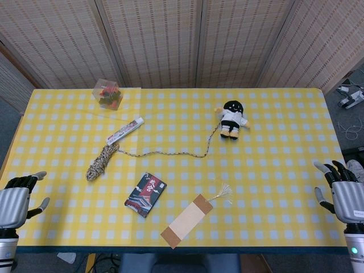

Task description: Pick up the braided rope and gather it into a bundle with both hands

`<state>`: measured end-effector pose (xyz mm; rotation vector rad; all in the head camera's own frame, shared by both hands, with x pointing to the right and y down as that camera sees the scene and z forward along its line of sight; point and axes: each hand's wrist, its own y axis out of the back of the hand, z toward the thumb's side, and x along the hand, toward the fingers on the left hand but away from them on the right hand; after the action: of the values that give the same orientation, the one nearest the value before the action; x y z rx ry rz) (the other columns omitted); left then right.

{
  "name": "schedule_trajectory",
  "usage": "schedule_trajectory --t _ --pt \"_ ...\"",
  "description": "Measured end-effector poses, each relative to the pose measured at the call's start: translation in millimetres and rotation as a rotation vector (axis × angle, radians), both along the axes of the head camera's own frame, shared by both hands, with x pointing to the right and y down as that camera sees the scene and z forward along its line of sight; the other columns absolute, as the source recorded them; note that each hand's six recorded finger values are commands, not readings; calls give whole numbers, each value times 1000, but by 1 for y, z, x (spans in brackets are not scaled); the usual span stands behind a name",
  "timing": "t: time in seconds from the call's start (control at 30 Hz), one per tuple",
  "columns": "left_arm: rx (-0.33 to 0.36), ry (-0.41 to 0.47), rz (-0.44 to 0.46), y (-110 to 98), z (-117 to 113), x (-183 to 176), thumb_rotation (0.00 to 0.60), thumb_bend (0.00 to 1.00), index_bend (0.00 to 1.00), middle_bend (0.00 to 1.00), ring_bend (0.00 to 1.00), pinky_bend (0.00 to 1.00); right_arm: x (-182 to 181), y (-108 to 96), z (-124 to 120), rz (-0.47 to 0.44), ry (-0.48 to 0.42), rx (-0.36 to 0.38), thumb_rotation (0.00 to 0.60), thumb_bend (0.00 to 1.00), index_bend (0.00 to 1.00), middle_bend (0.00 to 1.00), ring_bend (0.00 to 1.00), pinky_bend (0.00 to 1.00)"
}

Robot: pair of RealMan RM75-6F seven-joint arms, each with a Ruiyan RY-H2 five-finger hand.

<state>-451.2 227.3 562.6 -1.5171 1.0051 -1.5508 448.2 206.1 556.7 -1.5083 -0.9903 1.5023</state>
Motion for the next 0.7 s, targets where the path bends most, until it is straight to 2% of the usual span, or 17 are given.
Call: schedule_trajectory --t 0.43,0.7 --pt "19 4 1 0 -1 0 600 267 302 333 303 241 2 2 -4 7 0 19 600 350 195 255 126 226" --pt "18 29 9 -14 5 7 600 267 303 333 304 241 6 -4 -9 10 6 40 600 349 195 255 126 226"
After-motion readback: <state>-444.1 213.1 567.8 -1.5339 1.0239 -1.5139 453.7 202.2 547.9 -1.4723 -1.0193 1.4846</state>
